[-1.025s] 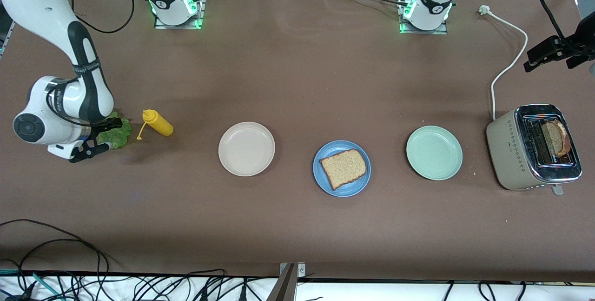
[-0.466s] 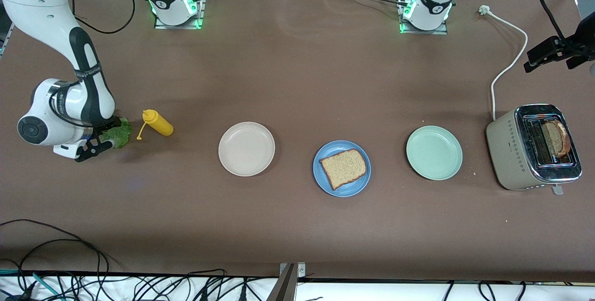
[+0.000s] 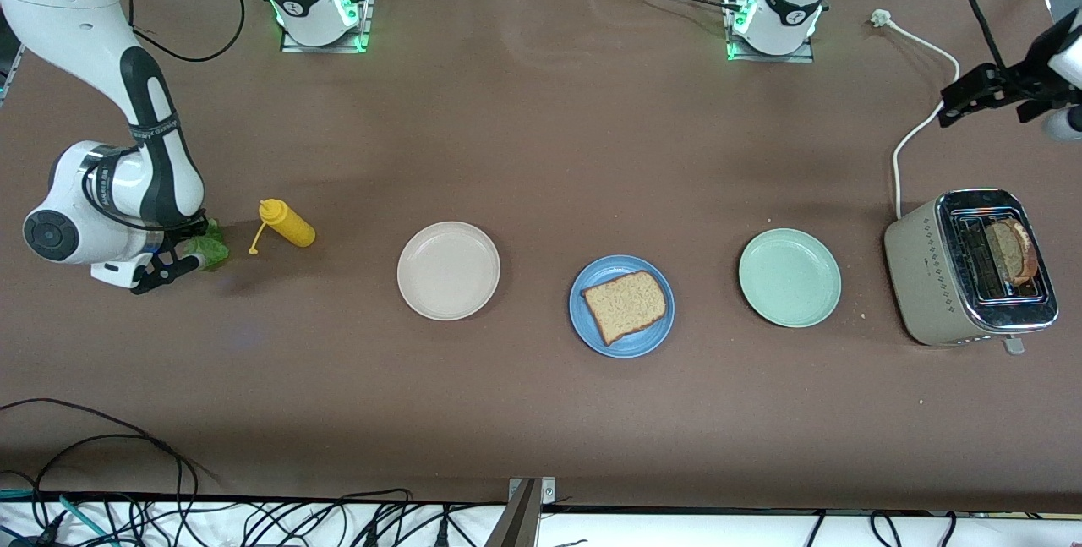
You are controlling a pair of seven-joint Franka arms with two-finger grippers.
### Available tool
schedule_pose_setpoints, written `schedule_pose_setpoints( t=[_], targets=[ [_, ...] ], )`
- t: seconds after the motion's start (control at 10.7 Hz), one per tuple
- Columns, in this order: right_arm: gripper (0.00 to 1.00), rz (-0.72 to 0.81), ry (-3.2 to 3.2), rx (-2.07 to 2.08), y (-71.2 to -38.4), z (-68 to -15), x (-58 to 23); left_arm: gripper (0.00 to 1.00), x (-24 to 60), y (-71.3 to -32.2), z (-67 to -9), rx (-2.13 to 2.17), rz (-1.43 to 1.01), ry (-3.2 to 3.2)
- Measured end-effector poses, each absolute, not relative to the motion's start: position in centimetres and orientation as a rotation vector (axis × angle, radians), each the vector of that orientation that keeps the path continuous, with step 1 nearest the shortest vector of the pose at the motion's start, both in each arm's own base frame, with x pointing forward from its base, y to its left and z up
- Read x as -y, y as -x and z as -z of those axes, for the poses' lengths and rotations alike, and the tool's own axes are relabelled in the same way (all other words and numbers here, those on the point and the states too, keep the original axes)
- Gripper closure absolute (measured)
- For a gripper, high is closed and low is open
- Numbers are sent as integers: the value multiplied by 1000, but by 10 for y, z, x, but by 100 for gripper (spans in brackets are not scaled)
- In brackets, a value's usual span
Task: Make sandwich in blue plate with both arms
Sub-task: 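Close the right gripper on the lettuce leaf stem and lift, then carry the lettuce leaf over the bread on the blue plate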
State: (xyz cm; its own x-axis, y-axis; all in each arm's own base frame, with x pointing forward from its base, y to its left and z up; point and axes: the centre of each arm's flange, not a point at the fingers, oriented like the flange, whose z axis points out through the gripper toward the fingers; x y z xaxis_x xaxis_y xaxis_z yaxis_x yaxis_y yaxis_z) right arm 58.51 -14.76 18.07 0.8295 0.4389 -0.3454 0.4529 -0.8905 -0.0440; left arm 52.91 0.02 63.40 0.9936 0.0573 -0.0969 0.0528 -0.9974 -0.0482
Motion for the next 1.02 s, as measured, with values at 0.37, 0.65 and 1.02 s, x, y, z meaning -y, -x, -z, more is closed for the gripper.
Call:
schedule_pose_setpoints(
  t=[0.37,0.65,1.02],
  targets=[
    [91,653,-3007,-713,-612,-228,135,0,19,-527,-636,35,-164,3087],
    [93,751,-3019,-723,-637,-292,102,0,25,-526,-642,18,-144,3045],
    [93,906,-3054,-631,-646,-372,28,0,-61,-528,-632,254,-183,3050]
  ],
)
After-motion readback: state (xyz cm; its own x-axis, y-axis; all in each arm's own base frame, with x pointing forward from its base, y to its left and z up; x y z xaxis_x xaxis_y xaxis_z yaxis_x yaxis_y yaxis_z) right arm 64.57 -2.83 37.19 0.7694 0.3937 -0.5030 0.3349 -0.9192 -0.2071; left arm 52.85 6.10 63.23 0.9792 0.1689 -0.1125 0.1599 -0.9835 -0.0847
